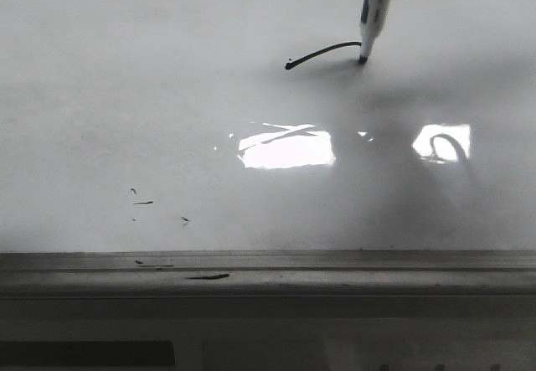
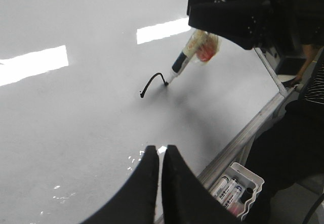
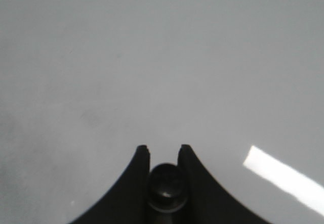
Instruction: Write number 7 on whiteboard
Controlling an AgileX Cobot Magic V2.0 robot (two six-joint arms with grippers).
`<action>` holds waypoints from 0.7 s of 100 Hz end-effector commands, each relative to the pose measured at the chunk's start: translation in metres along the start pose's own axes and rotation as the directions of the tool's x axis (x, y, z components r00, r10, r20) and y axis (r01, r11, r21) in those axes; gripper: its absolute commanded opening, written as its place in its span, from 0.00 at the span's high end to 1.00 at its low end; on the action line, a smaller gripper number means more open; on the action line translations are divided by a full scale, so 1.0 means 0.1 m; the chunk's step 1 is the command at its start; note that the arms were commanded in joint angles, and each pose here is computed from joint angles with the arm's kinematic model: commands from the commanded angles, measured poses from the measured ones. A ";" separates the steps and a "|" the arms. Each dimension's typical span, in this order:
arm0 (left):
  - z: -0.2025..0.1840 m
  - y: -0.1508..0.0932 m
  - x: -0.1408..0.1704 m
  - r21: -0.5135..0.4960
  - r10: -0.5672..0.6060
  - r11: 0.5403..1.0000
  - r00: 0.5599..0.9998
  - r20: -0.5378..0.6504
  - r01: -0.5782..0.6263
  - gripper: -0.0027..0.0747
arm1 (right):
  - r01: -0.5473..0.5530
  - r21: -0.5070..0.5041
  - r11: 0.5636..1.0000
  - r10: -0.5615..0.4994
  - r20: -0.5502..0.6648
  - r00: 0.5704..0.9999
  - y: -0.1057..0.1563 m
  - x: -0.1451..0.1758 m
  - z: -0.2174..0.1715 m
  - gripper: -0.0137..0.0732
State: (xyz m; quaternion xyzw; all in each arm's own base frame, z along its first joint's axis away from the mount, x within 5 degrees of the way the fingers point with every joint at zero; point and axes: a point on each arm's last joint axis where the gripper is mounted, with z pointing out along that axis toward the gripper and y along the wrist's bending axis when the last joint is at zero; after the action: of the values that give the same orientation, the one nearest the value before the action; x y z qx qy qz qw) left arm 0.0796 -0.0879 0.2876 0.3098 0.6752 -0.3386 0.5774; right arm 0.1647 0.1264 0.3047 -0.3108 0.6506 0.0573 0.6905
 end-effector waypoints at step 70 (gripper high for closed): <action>-0.01 -0.01 -0.10 0.010 -0.026 1.000 0.999 0.041 0.025 0.94 | -0.015 -0.216 0.976 0.054 0.177 0.983 -0.24 -0.95 -0.59 0.92</action>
State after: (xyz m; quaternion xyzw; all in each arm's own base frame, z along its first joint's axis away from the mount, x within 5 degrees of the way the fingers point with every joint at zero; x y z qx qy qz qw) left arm 0.0796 -0.0879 0.2876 0.3098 0.6752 -0.3386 0.5774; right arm 0.1191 0.1192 0.3736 -0.3769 0.6244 0.1860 0.6583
